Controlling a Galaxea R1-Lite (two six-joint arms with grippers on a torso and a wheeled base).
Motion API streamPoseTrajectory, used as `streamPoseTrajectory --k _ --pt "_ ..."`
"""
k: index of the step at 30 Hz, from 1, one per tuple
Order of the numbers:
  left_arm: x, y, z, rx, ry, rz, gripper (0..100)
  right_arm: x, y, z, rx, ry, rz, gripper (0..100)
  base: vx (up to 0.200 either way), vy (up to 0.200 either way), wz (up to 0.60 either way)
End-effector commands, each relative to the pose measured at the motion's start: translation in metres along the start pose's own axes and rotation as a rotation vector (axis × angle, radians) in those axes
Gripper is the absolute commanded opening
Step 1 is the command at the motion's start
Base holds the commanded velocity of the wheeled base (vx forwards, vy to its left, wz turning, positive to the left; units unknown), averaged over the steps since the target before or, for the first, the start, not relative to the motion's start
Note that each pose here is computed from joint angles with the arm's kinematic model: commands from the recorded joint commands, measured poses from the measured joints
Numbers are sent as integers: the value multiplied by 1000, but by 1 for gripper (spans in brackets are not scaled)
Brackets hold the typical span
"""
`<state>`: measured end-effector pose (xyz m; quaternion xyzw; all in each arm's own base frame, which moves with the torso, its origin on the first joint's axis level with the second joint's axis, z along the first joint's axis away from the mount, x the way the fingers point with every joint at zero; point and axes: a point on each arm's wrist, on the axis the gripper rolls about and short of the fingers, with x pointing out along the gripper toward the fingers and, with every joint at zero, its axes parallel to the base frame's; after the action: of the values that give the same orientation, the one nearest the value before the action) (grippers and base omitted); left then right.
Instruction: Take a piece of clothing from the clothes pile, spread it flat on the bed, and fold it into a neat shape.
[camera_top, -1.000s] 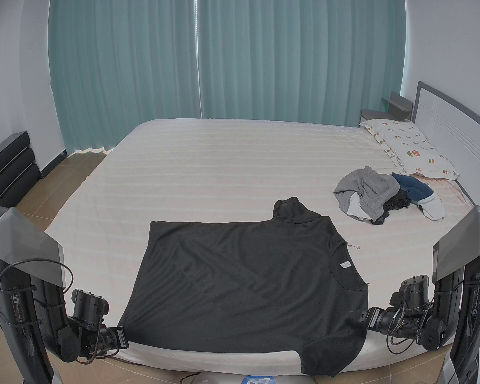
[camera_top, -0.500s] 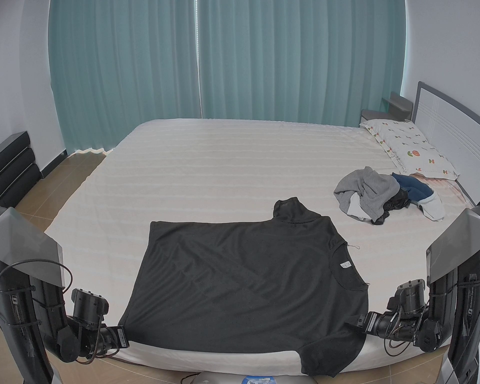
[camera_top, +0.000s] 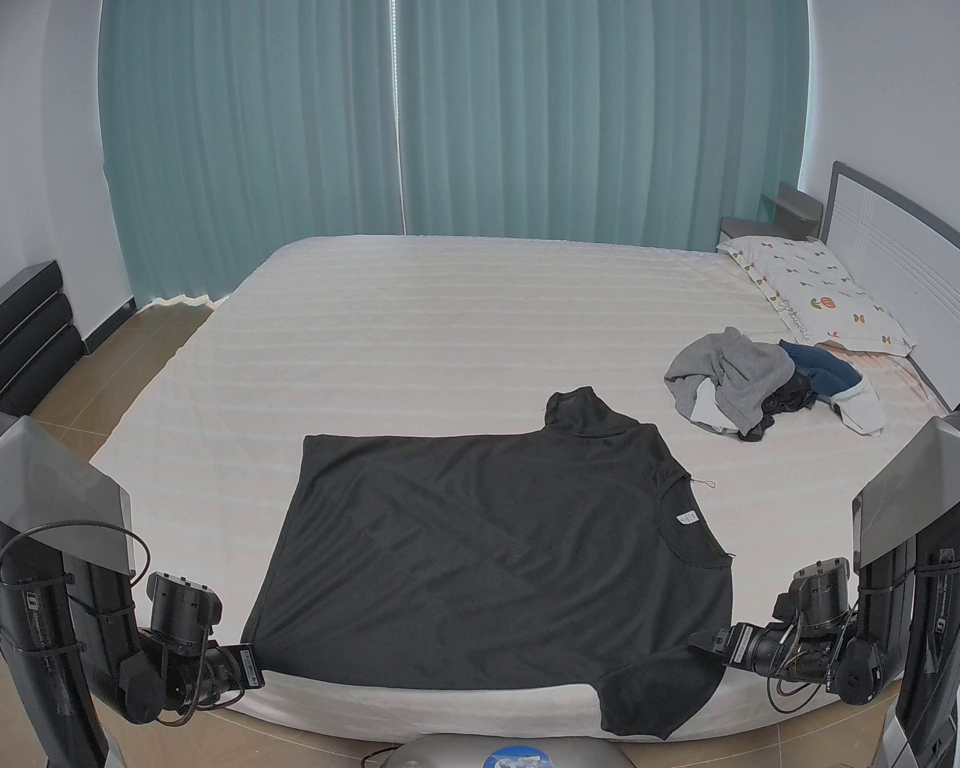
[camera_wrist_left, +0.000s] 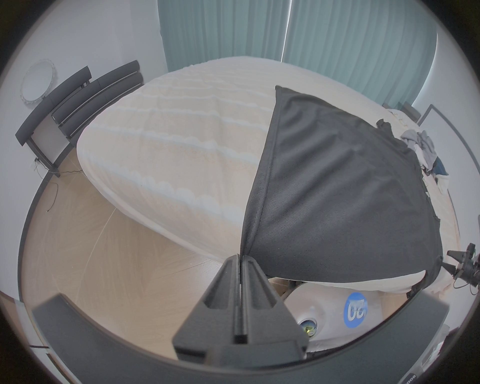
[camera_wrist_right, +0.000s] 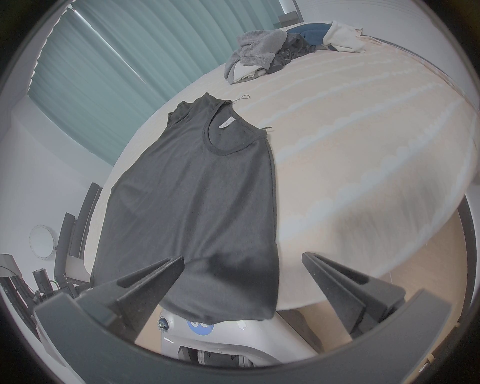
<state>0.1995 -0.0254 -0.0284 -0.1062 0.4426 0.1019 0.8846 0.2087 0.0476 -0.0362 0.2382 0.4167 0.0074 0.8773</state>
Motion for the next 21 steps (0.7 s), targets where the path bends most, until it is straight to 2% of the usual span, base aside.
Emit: streamPoseTrajectory --k 1,11,12,21 --pt "3 -2 3 -26 -35 -15 0 -3 -2 -3 2 13 -9 100 0 0 0" --pt "14 -1 -4 -29 -34 -6 0 -3 -1 -3 3 13 -7 100 0 0 0" --pt "14 -1 -4 -29 -33 -5 100 -3 -1 -3 3 13 -7 100 0 0 0" --pt "13 -2 -1 -57 -64 -27 100 -2 2 -4 0 6 12 100 0 0 0"
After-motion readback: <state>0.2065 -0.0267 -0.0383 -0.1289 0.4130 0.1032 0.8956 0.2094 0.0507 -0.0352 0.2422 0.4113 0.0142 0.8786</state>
